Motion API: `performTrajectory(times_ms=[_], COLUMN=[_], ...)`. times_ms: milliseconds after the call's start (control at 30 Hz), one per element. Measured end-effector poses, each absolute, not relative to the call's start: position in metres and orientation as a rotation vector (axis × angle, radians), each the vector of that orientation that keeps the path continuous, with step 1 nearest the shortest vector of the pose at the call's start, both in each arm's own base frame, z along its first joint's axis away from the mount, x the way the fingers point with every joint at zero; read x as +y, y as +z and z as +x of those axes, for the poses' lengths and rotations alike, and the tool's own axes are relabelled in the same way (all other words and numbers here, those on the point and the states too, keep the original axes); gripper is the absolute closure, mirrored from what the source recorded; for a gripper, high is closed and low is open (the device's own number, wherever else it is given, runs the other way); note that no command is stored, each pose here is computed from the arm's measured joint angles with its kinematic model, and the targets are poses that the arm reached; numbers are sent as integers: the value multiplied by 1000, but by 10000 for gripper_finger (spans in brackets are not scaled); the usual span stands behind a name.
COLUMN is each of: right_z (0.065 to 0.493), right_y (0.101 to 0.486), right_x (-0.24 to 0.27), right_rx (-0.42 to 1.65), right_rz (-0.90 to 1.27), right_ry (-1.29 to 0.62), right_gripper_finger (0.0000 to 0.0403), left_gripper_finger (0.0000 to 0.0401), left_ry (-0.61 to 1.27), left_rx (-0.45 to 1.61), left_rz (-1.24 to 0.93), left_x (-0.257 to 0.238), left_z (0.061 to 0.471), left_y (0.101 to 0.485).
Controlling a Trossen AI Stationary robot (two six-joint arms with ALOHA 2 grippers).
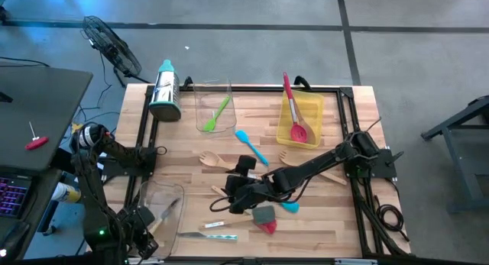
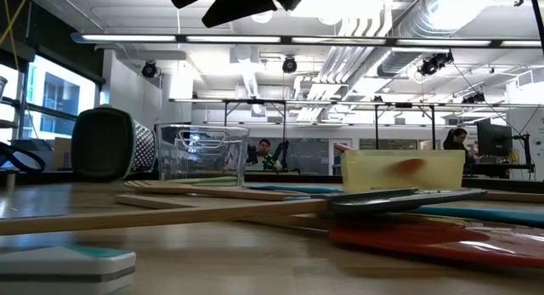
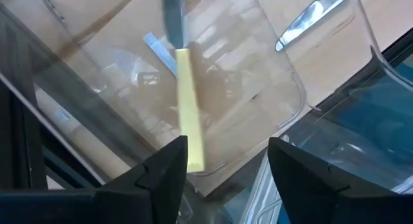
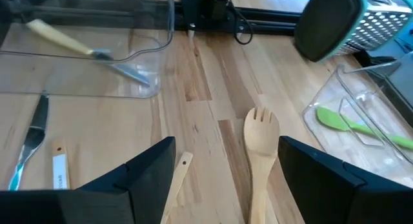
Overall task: Pick & Place Kitchen Items
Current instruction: Put the gray spatula into the top transparent bin
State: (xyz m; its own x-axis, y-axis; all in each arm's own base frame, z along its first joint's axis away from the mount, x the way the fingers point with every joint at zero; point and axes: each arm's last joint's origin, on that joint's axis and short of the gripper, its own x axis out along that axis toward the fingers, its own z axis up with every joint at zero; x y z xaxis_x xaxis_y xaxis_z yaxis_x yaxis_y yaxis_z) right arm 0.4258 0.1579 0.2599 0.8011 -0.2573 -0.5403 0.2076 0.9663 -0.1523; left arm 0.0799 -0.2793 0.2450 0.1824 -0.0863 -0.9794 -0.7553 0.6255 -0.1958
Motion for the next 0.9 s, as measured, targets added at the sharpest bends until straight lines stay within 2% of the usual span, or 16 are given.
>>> performTrajectory(times_ms=[167, 300, 467, 667, 900], right_z=[429, 429, 427, 421, 412], right_y=[263, 264, 262, 257, 249], right_x=[164, 171, 176, 178, 178], right_rx=[581, 599, 635, 726, 905], right_rz=[-95, -92, -52, 23, 179], right_ry=[-52, 192, 380, 462, 460], right_gripper_finger=[138, 138, 138, 138, 138], left_gripper_finger=[190, 190, 190, 189, 189], left_ry=[591, 571, 510, 428, 343], left_rx=[1324, 1326, 1329, 1215, 1074], left_rz=[-786, -759, -792, -747, -496], left_x=[-274, -272, -273, -267, -248], left_z=[88, 99, 111, 132, 165], left_y=[249, 264, 288, 310, 312])
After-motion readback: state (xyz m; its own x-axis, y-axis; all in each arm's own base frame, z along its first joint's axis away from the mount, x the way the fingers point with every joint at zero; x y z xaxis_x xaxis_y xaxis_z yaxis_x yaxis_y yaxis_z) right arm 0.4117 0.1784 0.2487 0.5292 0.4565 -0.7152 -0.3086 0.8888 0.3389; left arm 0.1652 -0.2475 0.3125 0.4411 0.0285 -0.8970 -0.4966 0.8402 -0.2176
